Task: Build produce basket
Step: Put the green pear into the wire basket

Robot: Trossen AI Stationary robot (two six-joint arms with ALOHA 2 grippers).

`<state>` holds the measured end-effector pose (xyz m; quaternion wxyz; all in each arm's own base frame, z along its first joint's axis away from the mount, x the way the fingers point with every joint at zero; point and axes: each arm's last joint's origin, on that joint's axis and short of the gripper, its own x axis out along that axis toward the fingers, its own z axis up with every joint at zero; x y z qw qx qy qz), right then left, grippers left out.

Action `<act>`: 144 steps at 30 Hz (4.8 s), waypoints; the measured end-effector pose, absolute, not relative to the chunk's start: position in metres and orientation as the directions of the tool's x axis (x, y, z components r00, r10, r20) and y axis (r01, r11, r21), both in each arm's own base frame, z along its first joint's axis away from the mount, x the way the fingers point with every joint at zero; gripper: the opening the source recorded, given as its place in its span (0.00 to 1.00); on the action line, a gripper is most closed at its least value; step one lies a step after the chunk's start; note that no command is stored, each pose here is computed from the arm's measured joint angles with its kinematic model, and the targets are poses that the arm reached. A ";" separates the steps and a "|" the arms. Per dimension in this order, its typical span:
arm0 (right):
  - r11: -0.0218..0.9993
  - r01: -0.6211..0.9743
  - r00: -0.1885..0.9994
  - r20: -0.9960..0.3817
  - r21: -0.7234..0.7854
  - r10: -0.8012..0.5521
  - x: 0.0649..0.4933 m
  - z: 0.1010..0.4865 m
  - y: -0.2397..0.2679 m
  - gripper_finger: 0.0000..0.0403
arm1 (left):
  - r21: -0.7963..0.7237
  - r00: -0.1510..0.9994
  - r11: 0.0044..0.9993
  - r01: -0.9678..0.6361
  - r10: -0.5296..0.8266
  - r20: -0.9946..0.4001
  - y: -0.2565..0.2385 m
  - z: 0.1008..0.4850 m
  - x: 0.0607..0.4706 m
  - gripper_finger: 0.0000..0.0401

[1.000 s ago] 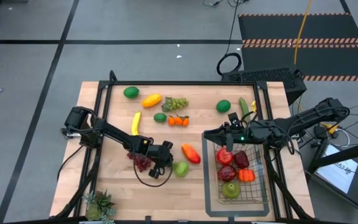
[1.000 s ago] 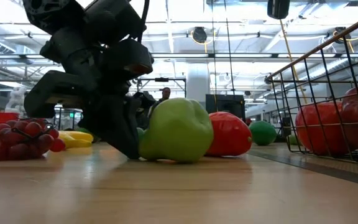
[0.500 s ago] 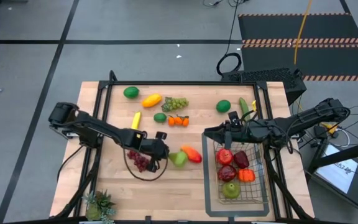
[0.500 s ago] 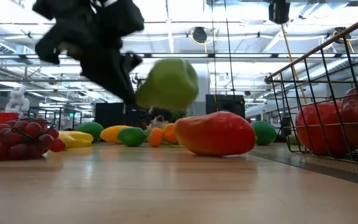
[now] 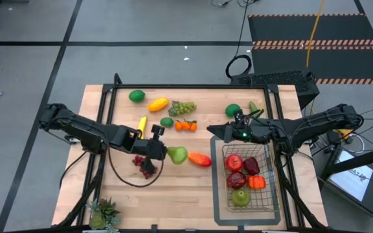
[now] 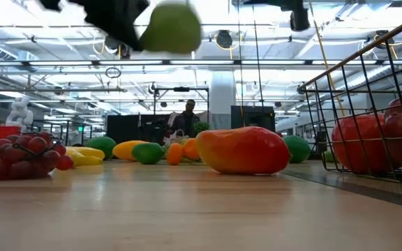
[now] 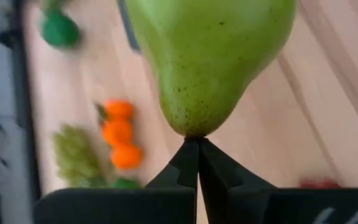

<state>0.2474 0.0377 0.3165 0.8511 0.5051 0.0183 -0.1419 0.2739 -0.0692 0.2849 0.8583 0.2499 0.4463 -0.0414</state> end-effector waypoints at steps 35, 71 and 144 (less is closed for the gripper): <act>0.254 0.155 0.910 -0.238 0.955 0.339 0.313 0.303 -0.053 0.82 | 0.672 0.693 0.657 0.341 0.308 -0.652 -0.064 0.326 0.286 0.00; 0.509 0.019 0.904 -0.233 0.861 0.360 0.355 0.282 -0.043 0.79 | 0.586 0.697 0.712 0.387 0.190 -0.692 -0.044 0.324 0.295 0.00; 0.416 0.155 0.761 -0.377 0.896 0.529 0.339 0.268 -0.042 0.36 | 0.138 0.777 0.969 -0.204 0.246 -0.579 -0.022 0.360 0.267 0.53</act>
